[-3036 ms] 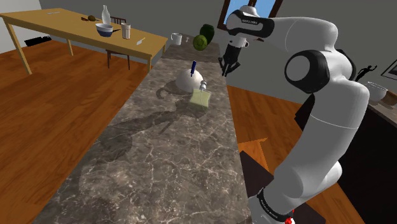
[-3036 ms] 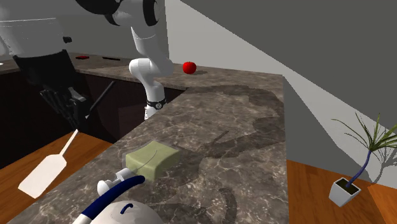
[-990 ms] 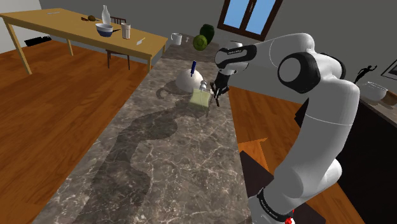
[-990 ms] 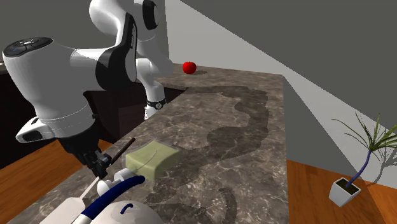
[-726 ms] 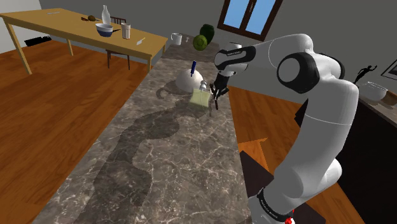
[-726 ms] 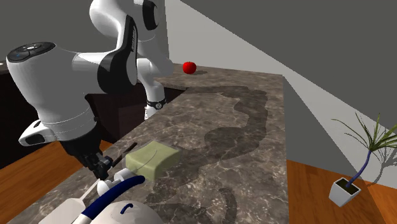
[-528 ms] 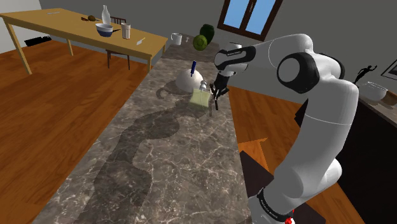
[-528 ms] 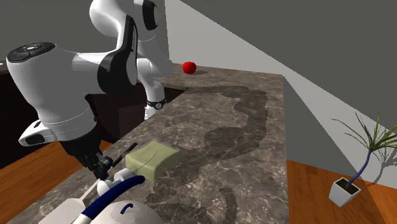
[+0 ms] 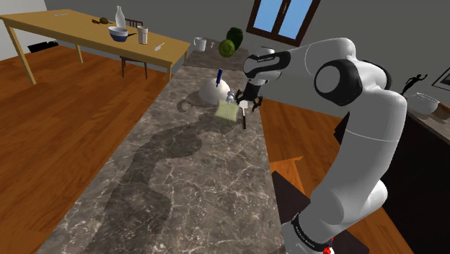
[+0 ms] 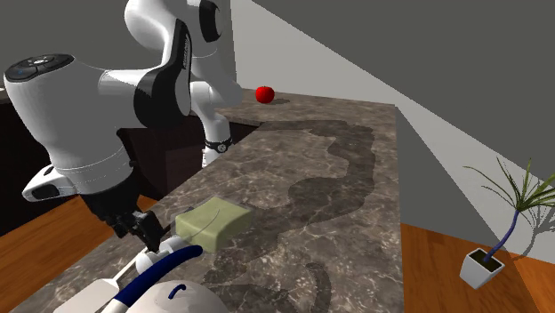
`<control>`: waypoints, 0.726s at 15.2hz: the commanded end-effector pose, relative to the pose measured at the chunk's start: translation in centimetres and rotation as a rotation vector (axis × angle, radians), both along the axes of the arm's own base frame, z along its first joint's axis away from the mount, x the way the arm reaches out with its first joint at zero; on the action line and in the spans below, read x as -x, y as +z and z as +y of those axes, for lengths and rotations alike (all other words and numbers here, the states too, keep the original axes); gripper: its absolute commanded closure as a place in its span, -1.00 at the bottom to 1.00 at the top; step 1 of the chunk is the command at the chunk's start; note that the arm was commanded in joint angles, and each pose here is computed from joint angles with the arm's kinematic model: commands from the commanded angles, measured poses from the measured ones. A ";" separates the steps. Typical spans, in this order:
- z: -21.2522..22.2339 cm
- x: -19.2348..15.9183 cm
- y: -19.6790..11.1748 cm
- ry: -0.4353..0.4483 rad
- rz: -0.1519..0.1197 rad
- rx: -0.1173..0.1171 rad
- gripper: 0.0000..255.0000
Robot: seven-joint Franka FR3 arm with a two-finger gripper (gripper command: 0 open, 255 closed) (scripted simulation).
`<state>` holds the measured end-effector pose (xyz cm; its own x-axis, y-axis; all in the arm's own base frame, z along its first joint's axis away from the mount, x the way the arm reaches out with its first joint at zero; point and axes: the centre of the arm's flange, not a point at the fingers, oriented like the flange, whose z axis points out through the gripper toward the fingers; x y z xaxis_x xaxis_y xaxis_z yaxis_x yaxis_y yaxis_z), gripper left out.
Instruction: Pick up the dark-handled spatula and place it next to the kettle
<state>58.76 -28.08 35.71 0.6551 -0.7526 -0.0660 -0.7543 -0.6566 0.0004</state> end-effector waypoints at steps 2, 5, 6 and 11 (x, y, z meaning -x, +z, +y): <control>-0.1 -0.1 3.3 0.000 0.000 0.000 -1.00; -0.1 -0.1 4.3 0.000 0.000 0.000 -1.00; -0.1 -0.1 4.3 0.000 0.000 0.000 -1.00; -0.1 -0.1 4.3 0.000 0.000 0.000 -1.00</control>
